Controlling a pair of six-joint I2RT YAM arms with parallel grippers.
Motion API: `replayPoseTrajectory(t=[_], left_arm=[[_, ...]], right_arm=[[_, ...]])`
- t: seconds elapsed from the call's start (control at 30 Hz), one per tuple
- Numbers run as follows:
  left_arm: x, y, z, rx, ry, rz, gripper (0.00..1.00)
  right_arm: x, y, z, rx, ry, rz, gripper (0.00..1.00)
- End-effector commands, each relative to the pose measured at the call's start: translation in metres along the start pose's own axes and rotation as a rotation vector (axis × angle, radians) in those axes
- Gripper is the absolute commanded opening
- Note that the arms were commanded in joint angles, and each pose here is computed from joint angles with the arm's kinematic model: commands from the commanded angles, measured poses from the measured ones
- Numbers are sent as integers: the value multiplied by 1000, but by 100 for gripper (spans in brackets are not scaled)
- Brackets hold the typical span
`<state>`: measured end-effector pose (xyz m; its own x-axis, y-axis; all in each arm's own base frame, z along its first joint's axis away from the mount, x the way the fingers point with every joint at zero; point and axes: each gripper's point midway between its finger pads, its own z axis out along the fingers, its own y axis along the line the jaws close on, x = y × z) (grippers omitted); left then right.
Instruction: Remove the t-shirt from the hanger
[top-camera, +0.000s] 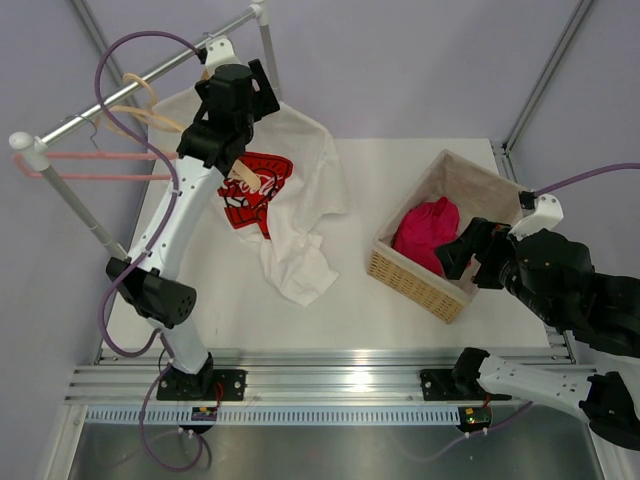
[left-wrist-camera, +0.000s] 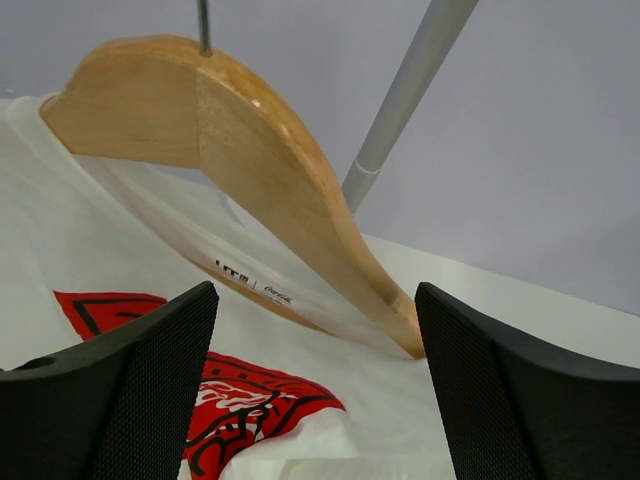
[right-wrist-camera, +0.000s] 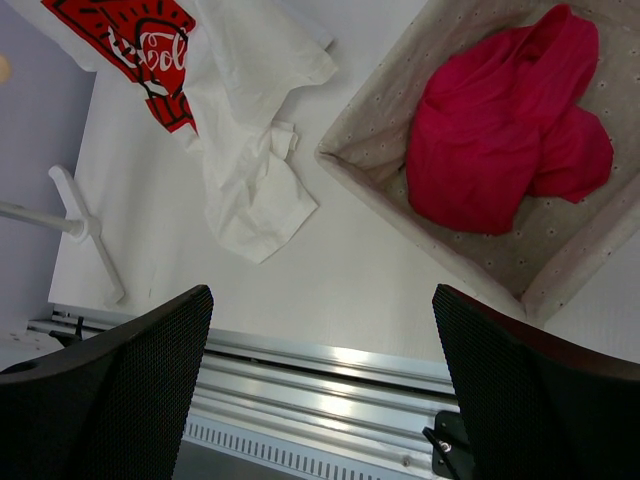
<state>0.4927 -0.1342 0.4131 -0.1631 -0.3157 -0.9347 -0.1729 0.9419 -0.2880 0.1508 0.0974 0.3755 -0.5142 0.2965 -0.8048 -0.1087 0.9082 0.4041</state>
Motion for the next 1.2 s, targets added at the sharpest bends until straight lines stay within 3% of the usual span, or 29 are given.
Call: replayPoseTrajectory(t=[0.0, 0.2, 0.47, 0.93, 1.17], left_arm=[[-31, 14, -24, -34, -61, -15, 82], [-28, 23, -24, -70, -56, -9, 82], [-46, -19, -28, 119, -90, -58, 88], [-27, -37, 17, 97, -67, -71, 83], [-15, -17, 34, -9, -68, -84, 79]], right_arm=[[-9, -4, -5, 10, -30, -10, 99], [-12, -1, -8, -2, -30, -5, 99], [-7, -8, -11, 4, -23, 12, 99], [-12, -16, -14, 40, -37, -34, 99], [-14, -19, -13, 64, -39, -45, 99]])
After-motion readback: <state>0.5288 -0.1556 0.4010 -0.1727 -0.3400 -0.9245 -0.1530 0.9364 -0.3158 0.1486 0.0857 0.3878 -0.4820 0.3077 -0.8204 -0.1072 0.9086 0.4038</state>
